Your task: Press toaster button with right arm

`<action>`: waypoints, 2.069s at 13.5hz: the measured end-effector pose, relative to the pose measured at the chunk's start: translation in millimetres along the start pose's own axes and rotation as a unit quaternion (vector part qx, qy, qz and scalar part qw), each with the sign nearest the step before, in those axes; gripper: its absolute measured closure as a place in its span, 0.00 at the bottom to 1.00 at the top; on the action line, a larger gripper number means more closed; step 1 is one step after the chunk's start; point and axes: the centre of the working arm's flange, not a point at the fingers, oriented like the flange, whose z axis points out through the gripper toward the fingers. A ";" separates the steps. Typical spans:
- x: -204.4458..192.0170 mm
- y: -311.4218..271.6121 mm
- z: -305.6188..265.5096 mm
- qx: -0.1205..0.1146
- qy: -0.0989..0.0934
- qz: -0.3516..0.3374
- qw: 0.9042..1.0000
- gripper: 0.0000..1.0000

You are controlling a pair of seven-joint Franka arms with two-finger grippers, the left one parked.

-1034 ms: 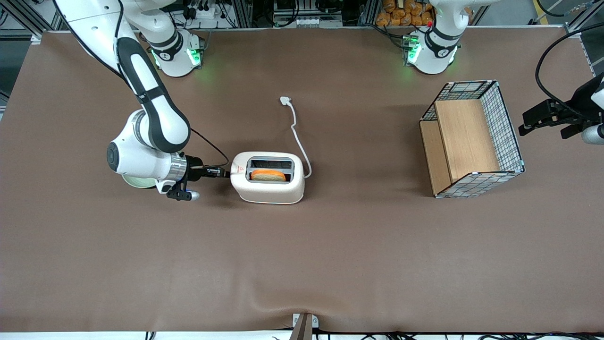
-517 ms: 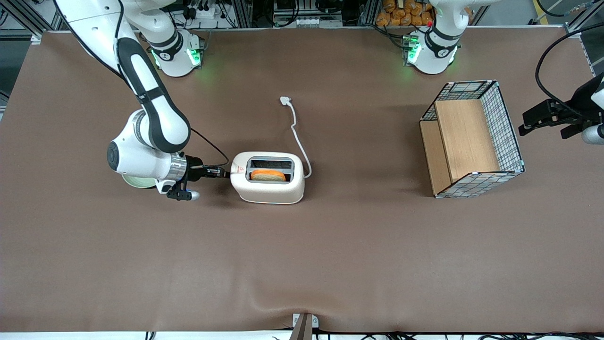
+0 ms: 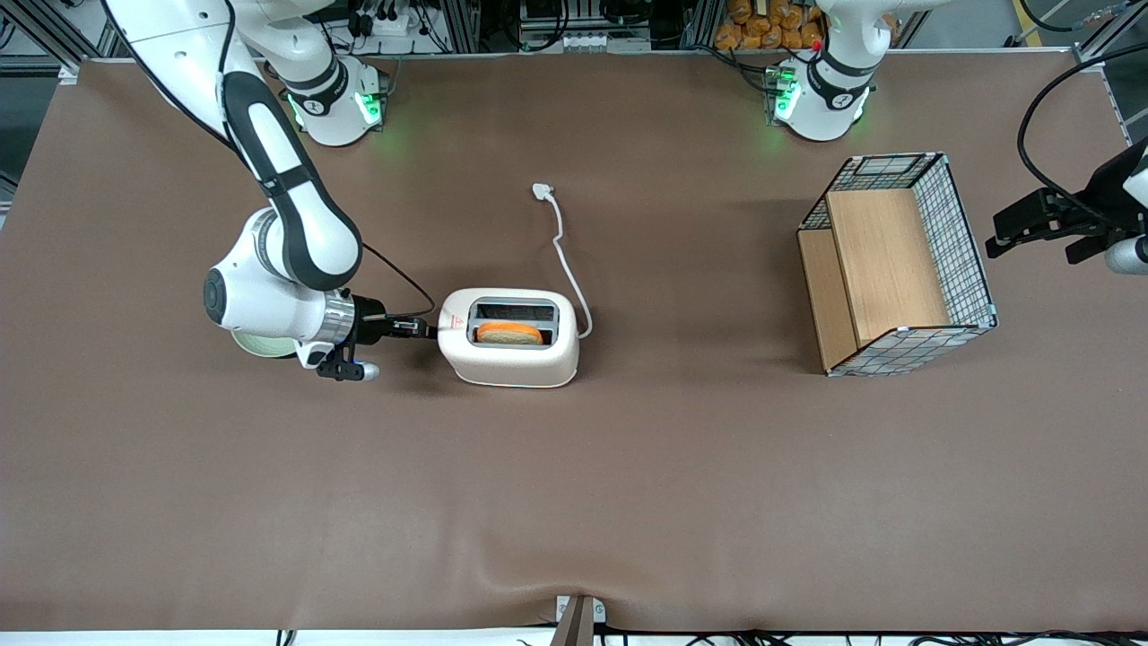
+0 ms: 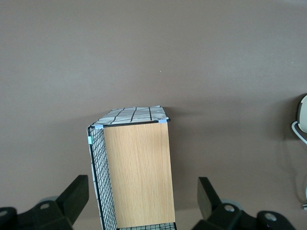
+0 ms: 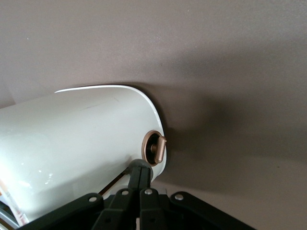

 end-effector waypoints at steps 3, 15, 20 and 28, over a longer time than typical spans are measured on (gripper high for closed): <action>0.0 0.1 0.0 0.000 0.000 -0.001 1.000 0.99; -0.2 1.0 -0.1 0.001 -0.003 -0.009 1.000 0.99; 0.0 0.2 -0.7 0.003 -0.005 -0.010 1.000 0.99; 15.8 12.6 -34.4 0.023 -0.029 -0.003 0.999 0.99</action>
